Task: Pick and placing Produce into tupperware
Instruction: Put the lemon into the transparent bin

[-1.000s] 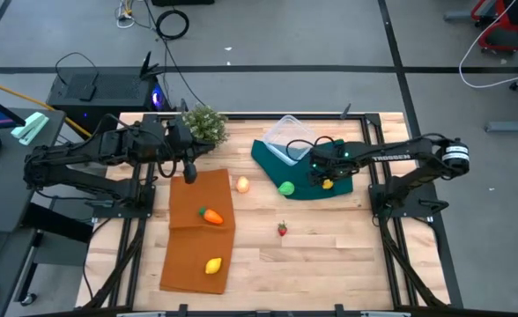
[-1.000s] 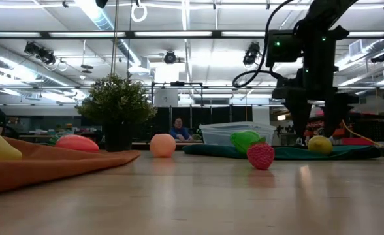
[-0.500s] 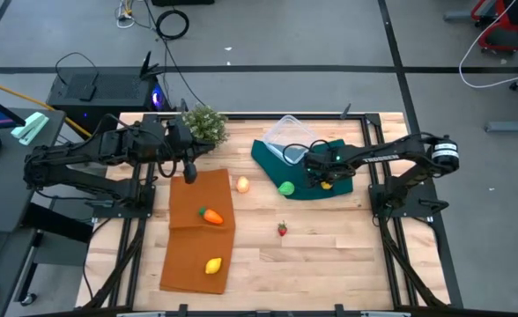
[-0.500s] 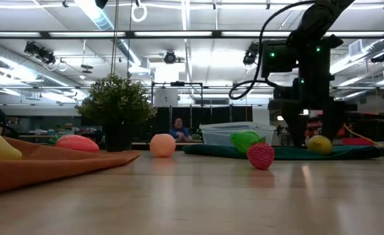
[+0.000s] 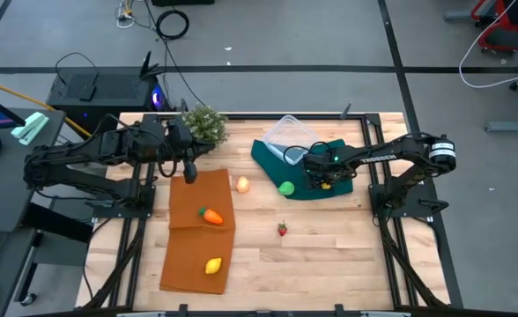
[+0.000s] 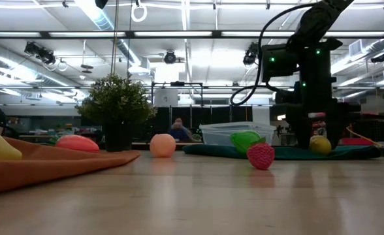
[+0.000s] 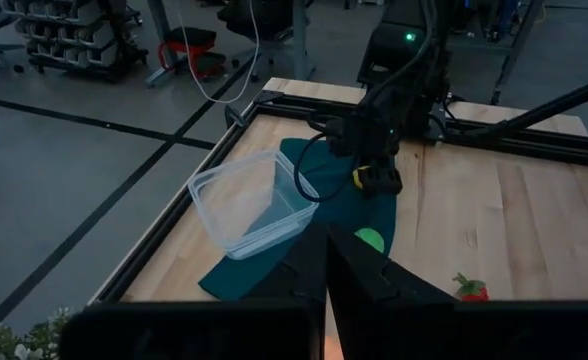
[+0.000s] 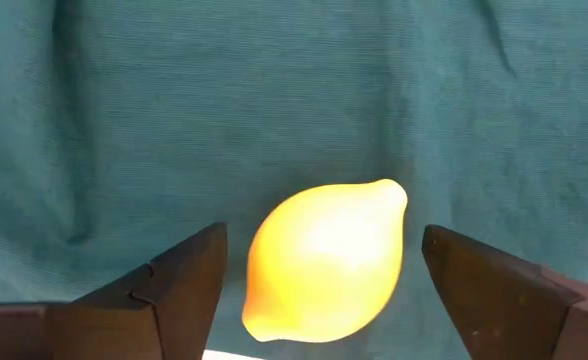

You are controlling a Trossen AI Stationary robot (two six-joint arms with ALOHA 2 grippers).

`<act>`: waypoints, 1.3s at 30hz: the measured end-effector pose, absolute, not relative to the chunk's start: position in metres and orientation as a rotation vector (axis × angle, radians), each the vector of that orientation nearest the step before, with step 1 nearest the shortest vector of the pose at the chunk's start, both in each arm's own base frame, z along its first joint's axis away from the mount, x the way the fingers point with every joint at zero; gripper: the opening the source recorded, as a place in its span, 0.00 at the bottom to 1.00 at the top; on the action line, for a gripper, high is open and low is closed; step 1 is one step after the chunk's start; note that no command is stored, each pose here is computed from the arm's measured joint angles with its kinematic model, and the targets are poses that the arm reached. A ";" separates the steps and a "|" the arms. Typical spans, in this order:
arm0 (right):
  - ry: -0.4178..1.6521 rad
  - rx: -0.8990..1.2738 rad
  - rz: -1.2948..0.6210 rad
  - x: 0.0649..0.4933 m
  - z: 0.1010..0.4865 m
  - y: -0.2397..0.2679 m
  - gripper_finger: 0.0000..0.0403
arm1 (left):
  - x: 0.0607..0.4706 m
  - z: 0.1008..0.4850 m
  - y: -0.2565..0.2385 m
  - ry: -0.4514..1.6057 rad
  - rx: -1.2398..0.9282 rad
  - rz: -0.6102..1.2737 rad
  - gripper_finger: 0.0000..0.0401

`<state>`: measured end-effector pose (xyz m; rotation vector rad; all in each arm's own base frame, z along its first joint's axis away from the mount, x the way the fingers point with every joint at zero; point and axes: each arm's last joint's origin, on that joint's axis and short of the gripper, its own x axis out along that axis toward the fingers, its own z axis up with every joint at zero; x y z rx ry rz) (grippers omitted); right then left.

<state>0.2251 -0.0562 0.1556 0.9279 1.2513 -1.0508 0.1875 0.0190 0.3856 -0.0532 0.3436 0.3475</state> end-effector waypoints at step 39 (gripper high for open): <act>0.979 1.006 -0.903 0.214 0.220 -0.053 0.48 | 0.188 0.386 0.019 0.344 -0.051 0.348 0.03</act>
